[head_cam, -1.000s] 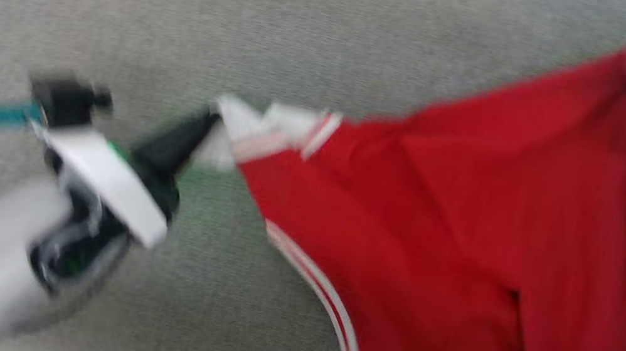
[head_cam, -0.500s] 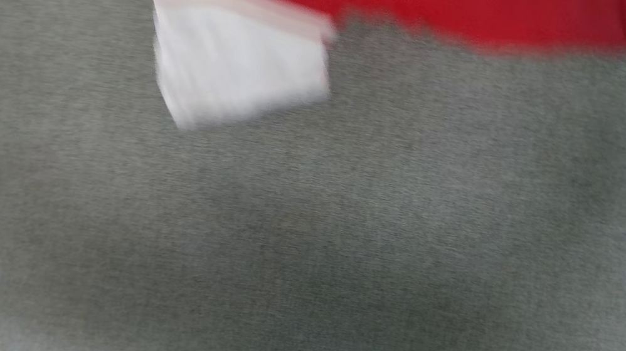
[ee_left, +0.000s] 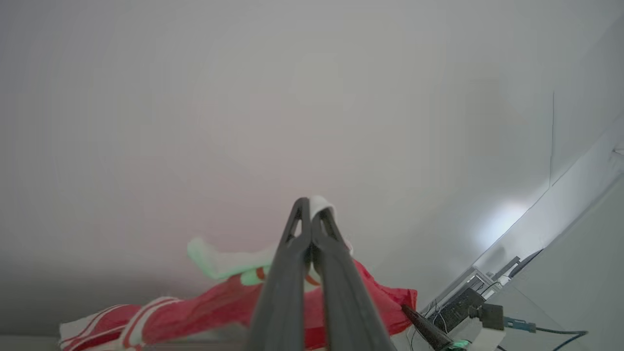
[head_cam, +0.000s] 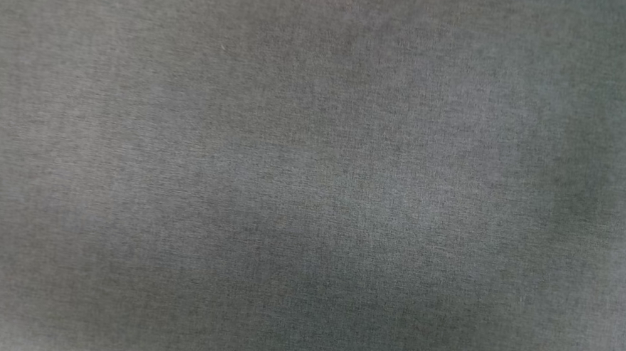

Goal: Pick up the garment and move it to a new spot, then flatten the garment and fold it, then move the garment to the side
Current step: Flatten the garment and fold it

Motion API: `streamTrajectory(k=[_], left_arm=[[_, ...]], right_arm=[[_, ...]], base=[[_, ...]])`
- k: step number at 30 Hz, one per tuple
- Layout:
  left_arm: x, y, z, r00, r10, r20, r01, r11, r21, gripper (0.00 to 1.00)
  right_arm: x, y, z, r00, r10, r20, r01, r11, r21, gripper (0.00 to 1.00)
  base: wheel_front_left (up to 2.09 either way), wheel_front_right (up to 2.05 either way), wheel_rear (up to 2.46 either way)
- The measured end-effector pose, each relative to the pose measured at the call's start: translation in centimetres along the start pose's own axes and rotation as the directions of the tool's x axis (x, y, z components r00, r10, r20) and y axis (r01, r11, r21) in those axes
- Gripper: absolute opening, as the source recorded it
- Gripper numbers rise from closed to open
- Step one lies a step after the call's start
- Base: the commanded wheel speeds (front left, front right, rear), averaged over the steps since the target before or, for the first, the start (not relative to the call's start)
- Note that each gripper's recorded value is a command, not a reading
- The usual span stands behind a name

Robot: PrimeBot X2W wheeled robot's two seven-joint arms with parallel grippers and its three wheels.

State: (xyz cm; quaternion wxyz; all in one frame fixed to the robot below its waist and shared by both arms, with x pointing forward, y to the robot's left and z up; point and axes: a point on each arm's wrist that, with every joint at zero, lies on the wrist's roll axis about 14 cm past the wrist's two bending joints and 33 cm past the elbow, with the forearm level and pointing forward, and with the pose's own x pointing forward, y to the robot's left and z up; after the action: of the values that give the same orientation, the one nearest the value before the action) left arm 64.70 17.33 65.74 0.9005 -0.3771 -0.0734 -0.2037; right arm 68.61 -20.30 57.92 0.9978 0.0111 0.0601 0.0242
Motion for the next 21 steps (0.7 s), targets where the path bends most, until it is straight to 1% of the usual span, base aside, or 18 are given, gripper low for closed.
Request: streamTrajectory(k=[5, 7, 10, 14, 18, 21], left_arm=[[-6.2, 1.9, -5.2, 0.994, 0.07, -0.088, -0.08, 0.989, -0.123, 0.0], [-8.9, 2.2, -7.3, 0.987, 0.098, -0.129, -0.122, 0.973, -0.194, 0.0], [-13.0, 1.7, -10.3, 0.972, 0.109, -0.21, -0.163, 0.952, -0.257, 0.0], [-17.7, 0.2, -12.3, 0.957, 0.112, -0.268, -0.191, 0.938, -0.29, 0.0], [-21.5, -1.0, -12.4, 0.954, 0.136, -0.268, -0.221, 0.921, -0.321, 0.0], [-24.3, -1.8, -12.6, 0.944, 0.146, -0.295, -0.241, 0.918, -0.315, 0.0]], right_arm=[[-2.6, 0.7, -6.8, 0.99, 0.036, -0.14, -0.034, 0.999, 0.018, 0.0], [-4.2, 1.0, -9.6, 0.978, 0.056, -0.203, -0.049, 0.998, 0.038, 0.0], [-6.9, 0.8, -12.7, 0.96, 0.075, -0.271, -0.055, 0.995, 0.079, 0.0], [-11.3, 0.1, -15.9, 0.931, 0.102, -0.351, -0.066, 0.991, 0.113, 0.0], [-15.9, 0.1, -17.3, 0.912, 0.145, -0.383, -0.101, 0.986, 0.133, 0.0], [-19.6, -0.3, -18.6, 0.893, 0.155, -0.423, -0.105, 0.985, 0.139, 0.0]], base=[[0.0, 0.0, 0.0], [0.0, 0.0, 0.0], [0.0, 0.0, 0.0], [0.0, 0.0, 0.0], [0.0, 0.0, 0.0], [0.0, 0.0, 0.0]])
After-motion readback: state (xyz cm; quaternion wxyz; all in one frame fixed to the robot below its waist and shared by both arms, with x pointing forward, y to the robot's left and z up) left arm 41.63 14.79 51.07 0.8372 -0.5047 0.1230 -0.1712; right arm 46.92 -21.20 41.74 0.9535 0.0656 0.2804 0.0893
